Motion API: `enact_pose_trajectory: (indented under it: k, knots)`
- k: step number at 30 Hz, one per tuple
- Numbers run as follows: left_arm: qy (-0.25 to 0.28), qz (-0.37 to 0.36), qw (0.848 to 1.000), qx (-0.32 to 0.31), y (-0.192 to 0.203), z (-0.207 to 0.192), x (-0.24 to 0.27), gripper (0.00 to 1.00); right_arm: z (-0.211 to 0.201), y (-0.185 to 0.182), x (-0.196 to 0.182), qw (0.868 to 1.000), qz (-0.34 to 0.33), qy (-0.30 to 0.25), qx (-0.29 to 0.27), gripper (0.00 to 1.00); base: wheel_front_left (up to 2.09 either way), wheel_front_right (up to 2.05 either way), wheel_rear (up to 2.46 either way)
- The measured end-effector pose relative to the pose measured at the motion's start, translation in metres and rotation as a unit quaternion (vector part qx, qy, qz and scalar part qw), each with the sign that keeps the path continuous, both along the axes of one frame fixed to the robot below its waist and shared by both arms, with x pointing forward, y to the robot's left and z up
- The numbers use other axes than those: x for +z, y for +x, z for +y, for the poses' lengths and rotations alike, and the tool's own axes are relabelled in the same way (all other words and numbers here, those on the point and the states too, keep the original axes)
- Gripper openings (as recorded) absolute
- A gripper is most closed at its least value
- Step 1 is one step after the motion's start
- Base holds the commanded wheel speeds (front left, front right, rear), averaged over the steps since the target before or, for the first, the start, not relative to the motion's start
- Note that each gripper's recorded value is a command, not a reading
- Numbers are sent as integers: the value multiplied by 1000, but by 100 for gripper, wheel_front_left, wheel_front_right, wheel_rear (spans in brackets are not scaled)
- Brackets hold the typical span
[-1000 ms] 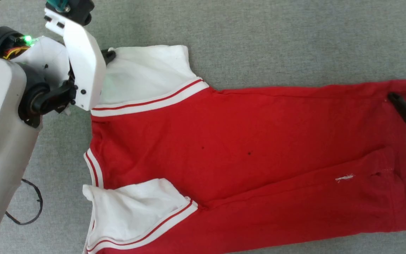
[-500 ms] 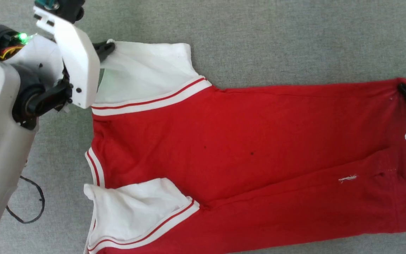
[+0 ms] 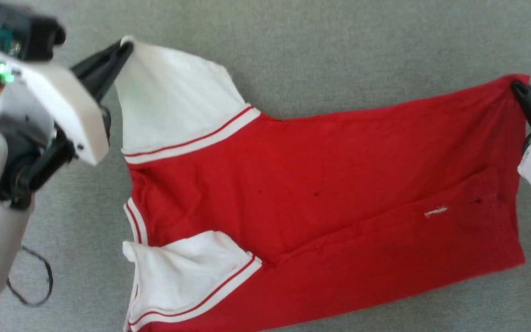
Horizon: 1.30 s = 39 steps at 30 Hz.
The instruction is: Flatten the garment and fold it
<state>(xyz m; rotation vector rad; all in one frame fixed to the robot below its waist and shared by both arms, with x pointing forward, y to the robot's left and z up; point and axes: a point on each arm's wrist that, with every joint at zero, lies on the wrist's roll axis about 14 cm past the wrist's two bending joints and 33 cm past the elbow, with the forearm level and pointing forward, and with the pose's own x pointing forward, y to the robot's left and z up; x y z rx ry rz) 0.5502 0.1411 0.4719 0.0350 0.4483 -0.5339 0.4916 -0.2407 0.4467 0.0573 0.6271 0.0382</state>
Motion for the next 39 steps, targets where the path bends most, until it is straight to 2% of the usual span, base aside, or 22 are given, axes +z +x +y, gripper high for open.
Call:
enact_pose_trajectory:
  k: [4, 9, 17, 29, 39]
  knots:
    - [-8, -20, 1000, 2, -18, 4, 14, 0, 5, -3, 21, 999, -35, 4, 9, 0, 0, 0, 0]
    - [-28, -46, 998, 12, -42, 8, 33, 0, 5, -20, 31, 999, -46, 11, 10, 0, 0, 0, 0]
    - [-61, -41, 997, 17, -97, 6, 44, 0, 2, -61, 26, 998, -35, 42, -7, 0, 0, 0, 0]
    - [-99, 62, 991, 71, -188, 22, 12, 0, 6, -114, 7, 996, -4, 84, -23, 0, 0, 0, 0]
    - [-101, 137, 981, 97, -225, 24, -27, 0, 9, -132, -24, 996, 42, 80, -24, 0, 0, 0, 0]
